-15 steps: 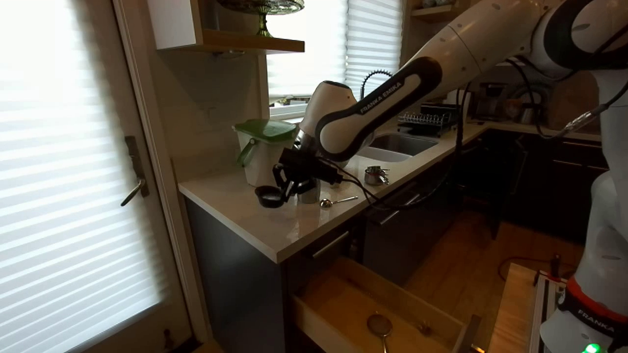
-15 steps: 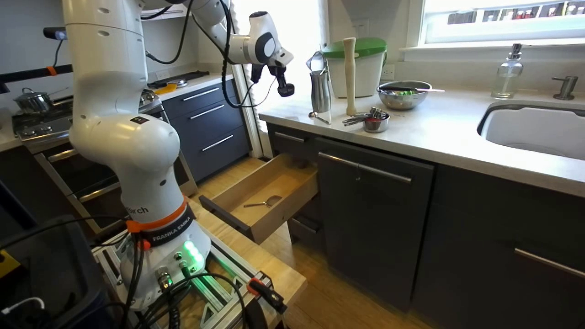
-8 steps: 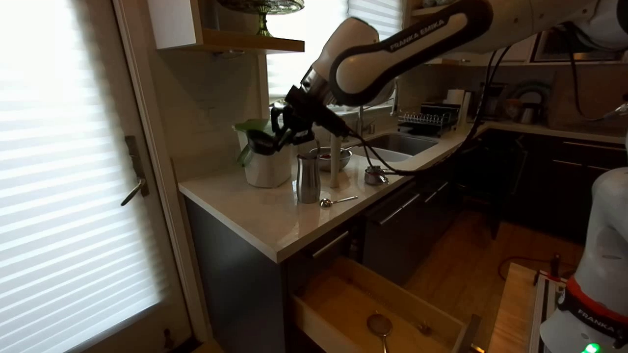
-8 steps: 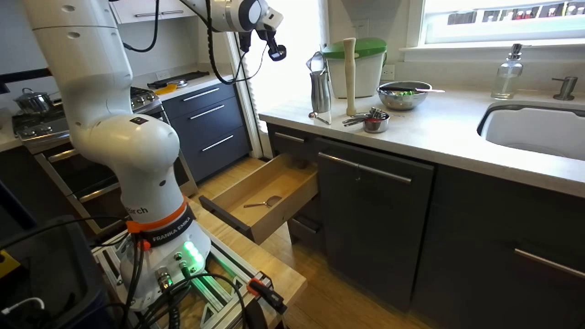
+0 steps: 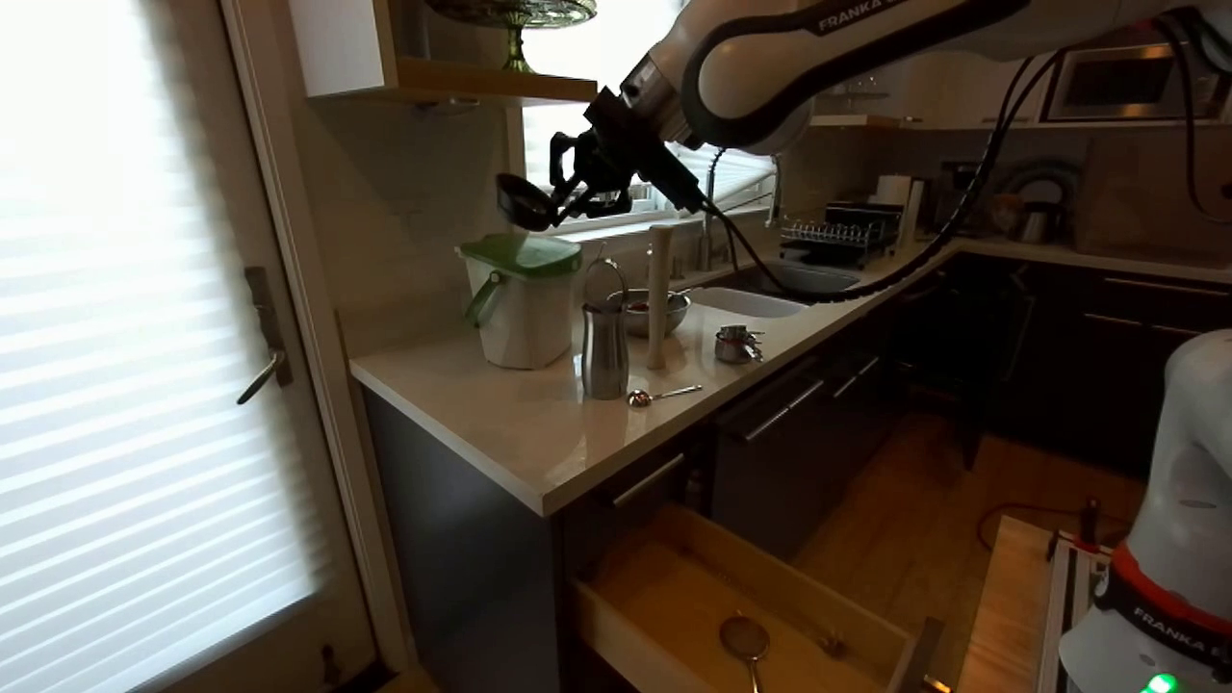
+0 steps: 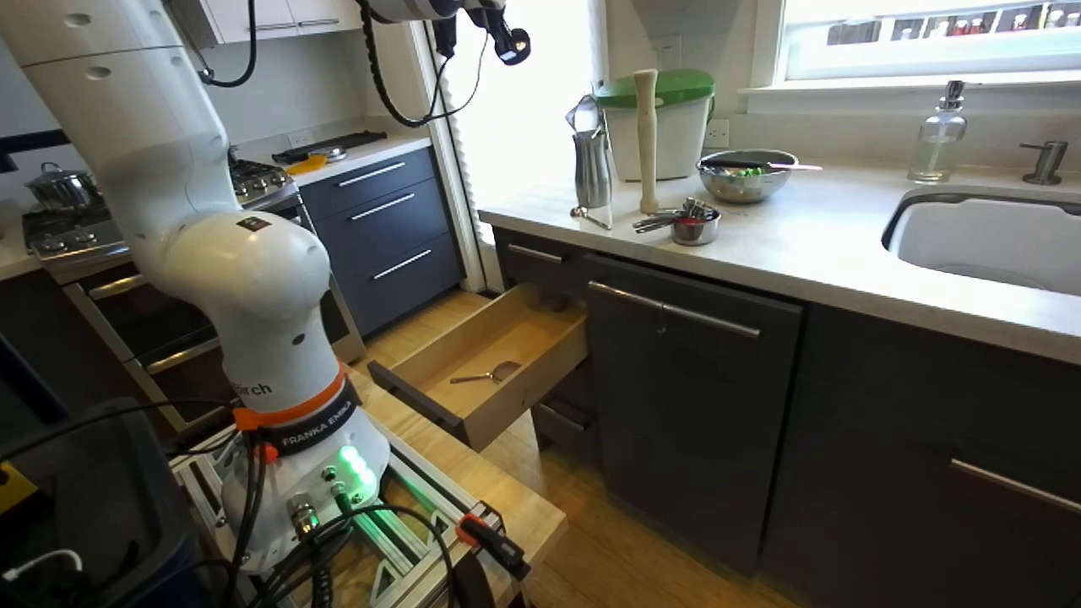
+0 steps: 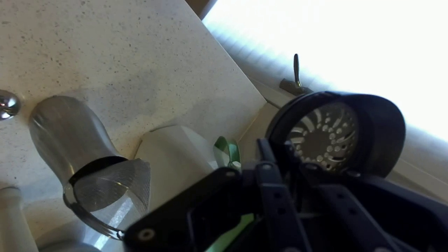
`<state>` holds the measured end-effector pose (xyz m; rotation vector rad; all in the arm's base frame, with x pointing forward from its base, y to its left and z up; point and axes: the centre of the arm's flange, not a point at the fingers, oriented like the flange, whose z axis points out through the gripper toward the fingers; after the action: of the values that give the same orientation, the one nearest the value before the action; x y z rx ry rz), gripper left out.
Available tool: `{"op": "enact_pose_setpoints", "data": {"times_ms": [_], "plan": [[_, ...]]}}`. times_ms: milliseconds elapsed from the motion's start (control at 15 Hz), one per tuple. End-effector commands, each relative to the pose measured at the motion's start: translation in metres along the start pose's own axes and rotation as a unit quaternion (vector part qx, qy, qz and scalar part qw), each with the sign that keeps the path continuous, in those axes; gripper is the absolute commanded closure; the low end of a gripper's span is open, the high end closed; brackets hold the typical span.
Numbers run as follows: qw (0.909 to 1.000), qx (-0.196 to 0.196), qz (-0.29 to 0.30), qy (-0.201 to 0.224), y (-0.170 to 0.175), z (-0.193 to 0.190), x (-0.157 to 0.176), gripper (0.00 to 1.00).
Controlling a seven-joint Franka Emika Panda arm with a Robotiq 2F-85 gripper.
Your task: Pick up the black object on the left side of the counter and put it on the top shelf on the left
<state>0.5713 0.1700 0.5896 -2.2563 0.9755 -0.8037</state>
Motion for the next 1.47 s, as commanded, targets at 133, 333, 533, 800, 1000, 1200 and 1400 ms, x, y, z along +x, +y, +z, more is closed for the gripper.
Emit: {"op": "enact_pose_setpoints", "data": {"times_ms": [133, 333, 533, 800, 1000, 1200, 1400], "plan": [[0.9879, 0.095, 0.085, 0.089, -0.034, -0.041, 0.056, 0.98], [0.9707, 0.154, 0.106, 0.15, -0.057, -0.067, 0.086, 0.98], [0.9688, 0.162, 0.103, 0.157, -0.048, -0.084, 0.102, 0.9], [0.9581, 0.185, 0.121, 0.182, -0.06, -0.086, 0.124, 0.98], [0.9541, 0.217, 0.105, 0.178, -0.097, -0.095, 0.135, 0.98], [0.9579, 0.211, 0.072, 0.181, -0.14, -0.097, 0.129, 0.98], [0.958, 0.183, 0.064, 0.212, -0.173, -0.099, 0.146, 0.98]]}}
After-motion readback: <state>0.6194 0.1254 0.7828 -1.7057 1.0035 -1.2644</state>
